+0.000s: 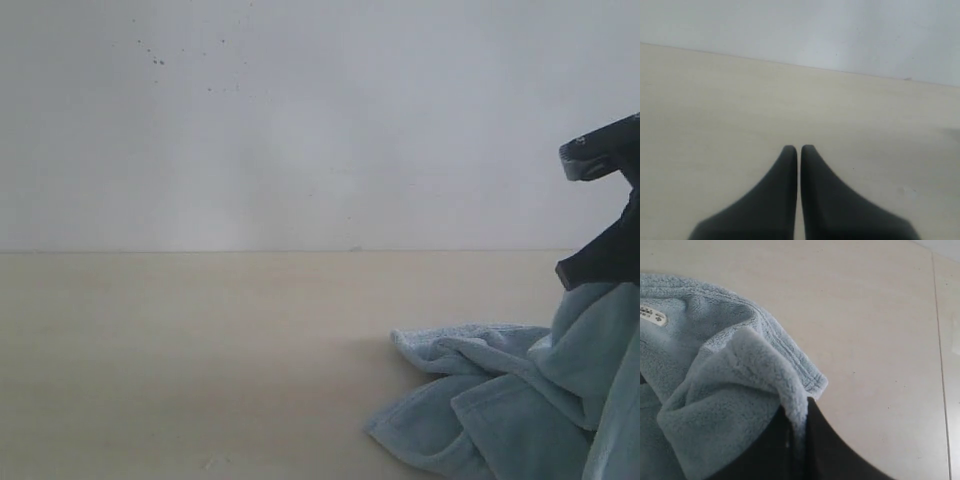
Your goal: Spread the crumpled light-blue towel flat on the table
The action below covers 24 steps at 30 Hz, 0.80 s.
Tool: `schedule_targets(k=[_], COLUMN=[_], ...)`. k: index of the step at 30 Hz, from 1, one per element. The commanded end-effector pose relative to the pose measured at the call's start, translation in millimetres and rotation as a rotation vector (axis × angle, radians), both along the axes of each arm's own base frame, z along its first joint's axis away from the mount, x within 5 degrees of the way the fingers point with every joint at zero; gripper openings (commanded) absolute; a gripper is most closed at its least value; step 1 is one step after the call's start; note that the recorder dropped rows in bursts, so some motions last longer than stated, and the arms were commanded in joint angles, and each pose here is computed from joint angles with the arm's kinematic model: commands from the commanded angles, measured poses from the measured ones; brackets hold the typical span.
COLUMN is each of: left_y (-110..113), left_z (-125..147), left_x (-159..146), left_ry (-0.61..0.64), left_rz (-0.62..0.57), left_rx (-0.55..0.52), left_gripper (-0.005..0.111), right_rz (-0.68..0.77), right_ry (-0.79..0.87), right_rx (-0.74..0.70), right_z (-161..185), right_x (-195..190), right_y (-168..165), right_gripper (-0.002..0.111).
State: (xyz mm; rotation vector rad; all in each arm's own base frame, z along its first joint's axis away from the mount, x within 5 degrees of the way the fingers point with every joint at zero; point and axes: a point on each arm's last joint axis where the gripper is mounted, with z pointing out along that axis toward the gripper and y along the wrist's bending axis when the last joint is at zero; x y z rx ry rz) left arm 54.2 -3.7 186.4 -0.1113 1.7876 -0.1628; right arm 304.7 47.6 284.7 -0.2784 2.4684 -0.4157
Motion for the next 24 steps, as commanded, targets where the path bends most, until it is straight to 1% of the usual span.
schedule_targets(k=[1,5,9,15,20,24], left_y=[-0.4,-0.4,-0.4,-0.4,-0.4,-0.4], left_z=[-0.8,-0.8,-0.8,-0.8,-0.8,-0.8], left_x=[-0.1,-0.1,-0.1,-0.1,-0.1,-0.1], left_ry=[0.0,0.0,0.0,0.0,0.0,0.0], left_rz=[-0.009,-0.009,-0.009,-0.009,-0.009,-0.009], left_rx=[0.006,0.006,0.006,0.006,0.006,0.006], left_gripper=[0.004,0.004,0.004,0.004,0.004,0.004], right_rz=[0.04,0.033,0.05,0.057,0.059,-0.022], right_ry=[-0.023,-0.007,-0.04,-0.046,-0.009,-0.003], right_rx=[-0.02,-0.059,-0.039,-0.035,-0.05,-0.035], right_z=[-9.8,-11.2,-9.8,-10.1,-23.1,-31.9], right_x=[5.4,3.9,6.5,7.5,13.5,19.3], right_y=[-0.5,-3.6,-1.2,-0.4,0.8,-9.0], right_gripper=[0.0,0.0,0.0,0.0,0.0,0.0])
